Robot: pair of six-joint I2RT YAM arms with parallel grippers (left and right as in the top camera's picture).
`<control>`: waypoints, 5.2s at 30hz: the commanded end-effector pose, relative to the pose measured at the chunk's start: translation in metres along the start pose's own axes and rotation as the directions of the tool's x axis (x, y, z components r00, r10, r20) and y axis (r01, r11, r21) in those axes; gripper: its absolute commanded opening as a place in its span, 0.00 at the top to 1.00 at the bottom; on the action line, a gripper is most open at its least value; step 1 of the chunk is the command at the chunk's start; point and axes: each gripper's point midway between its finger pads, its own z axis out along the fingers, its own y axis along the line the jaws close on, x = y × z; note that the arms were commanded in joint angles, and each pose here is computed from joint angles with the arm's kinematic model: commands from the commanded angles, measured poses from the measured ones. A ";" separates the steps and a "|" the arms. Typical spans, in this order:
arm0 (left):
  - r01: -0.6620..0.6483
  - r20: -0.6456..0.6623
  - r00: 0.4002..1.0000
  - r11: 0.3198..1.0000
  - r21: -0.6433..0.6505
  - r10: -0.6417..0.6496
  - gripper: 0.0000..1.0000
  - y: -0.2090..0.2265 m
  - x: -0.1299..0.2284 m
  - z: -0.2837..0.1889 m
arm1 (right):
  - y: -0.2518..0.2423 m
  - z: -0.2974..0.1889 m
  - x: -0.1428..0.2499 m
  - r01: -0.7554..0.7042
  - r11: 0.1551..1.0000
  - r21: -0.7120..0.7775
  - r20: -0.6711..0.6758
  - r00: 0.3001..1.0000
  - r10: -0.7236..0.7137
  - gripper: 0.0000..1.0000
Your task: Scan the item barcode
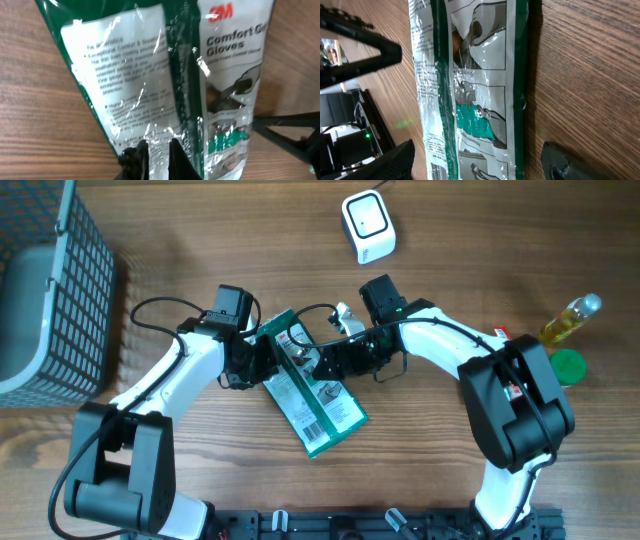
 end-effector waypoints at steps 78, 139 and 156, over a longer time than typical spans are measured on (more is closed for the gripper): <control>0.010 -0.048 0.999 0.986 -0.166 -0.019 0.94 0.036 0.002 0.031 | 0.022 0.058 0.023 -0.126 0.979 -0.159 0.043 0.990 0.135 0.92; 0.151 0.571 0.821 0.963 -0.225 0.004 0.00 0.054 -0.094 -0.132 | 0.012 -0.223 -0.318 0.392 -0.313 0.865 -0.474 0.435 -0.766 0.96; 0.151 0.571 0.821 0.962 -0.225 0.004 0.00 0.054 -0.094 -0.132 | -0.027 -0.164 -0.327 0.409 -0.257 0.876 -0.442 0.463 -0.769 0.96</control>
